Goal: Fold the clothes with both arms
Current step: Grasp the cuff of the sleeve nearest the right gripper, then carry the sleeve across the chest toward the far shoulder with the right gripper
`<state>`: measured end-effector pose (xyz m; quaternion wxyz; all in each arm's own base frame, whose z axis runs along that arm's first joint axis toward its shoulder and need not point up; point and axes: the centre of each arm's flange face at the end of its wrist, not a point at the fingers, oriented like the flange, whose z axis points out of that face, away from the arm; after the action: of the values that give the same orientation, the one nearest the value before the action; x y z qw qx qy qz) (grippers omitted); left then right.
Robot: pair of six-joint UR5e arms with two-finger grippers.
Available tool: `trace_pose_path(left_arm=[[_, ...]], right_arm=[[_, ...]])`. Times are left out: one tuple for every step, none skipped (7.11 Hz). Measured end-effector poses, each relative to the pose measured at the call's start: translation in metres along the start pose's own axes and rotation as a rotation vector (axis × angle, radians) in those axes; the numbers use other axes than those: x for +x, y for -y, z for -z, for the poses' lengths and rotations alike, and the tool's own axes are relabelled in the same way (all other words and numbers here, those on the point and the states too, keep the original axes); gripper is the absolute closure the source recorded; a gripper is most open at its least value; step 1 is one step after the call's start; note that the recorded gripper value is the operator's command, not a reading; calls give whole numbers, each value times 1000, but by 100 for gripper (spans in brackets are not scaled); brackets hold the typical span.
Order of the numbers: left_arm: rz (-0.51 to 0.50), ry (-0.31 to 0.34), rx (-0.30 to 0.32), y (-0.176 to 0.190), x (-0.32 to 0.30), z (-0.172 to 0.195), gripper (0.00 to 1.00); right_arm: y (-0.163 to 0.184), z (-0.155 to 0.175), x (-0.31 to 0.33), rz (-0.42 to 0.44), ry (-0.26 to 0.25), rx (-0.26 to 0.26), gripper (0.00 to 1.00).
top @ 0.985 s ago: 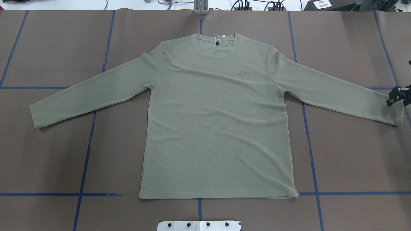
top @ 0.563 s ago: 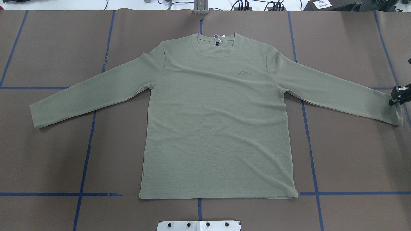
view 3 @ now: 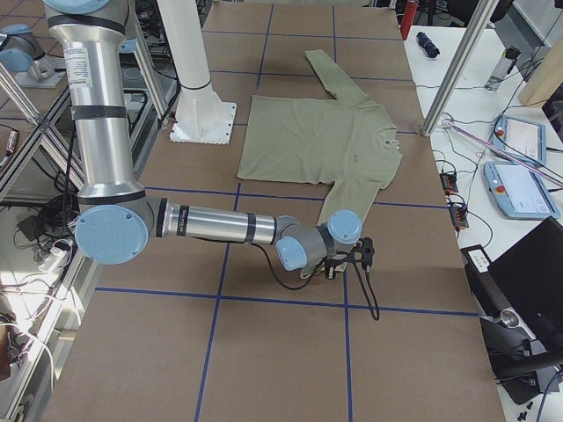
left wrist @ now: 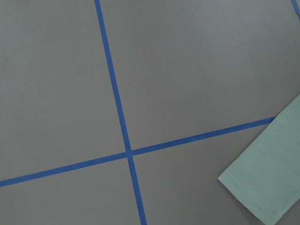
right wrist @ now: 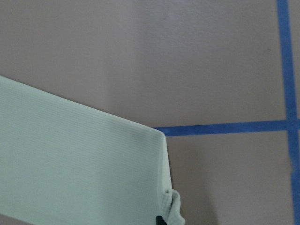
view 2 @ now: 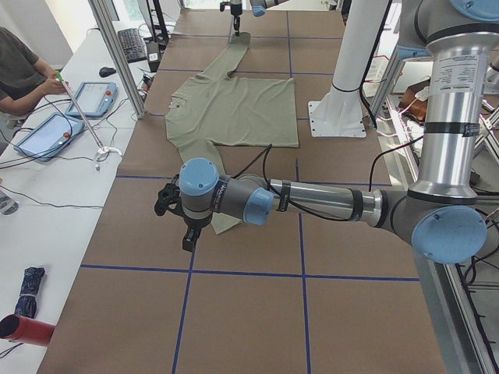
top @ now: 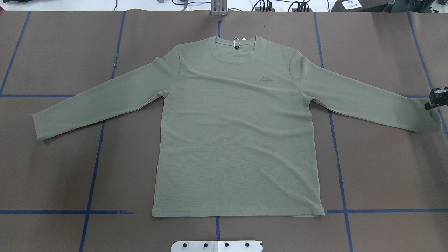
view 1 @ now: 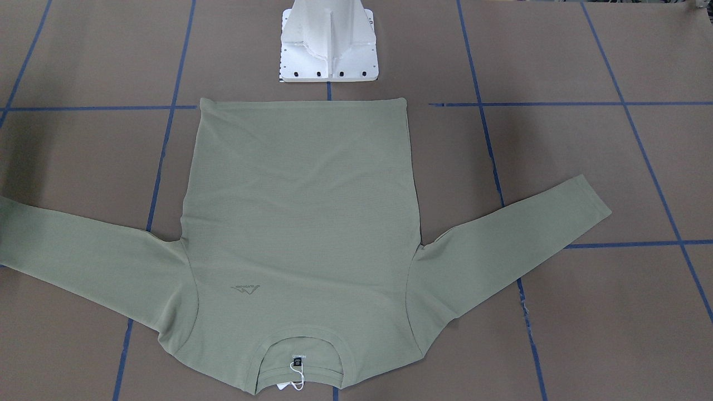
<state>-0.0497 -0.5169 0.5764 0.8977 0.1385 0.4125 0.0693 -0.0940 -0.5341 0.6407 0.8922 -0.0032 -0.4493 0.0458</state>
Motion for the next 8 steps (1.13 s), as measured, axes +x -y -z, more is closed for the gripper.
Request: trace_pose_path(left_arm=[[-1,-7,3,1,2,1,0],[-4,-10,5,1,4,3,0],[-8,-11,10,2,7,5,0],[-11,-12,13,3,9,6,0],[-14,-13,16,4,10,8,0],[-16,-13,18,4,11,8,0],[-17,-17,19,5,12,9,0],[-17,-24,19,5,12,9,0]], right_arm=[[-5,15,-47,-14,34,23,100],[-8,22,-103,-31,70,32,100],[-4,21,-185,-66,117,29,100],[-4,9,-278,-113,154,25,100],[-8,-9,-382,-172,177,49,100],[-12,-25,-488,-233,194,93,100],[-16,-38,-579,-271,208,131,100],[-23,-52,-659,-283,213,167,100]])
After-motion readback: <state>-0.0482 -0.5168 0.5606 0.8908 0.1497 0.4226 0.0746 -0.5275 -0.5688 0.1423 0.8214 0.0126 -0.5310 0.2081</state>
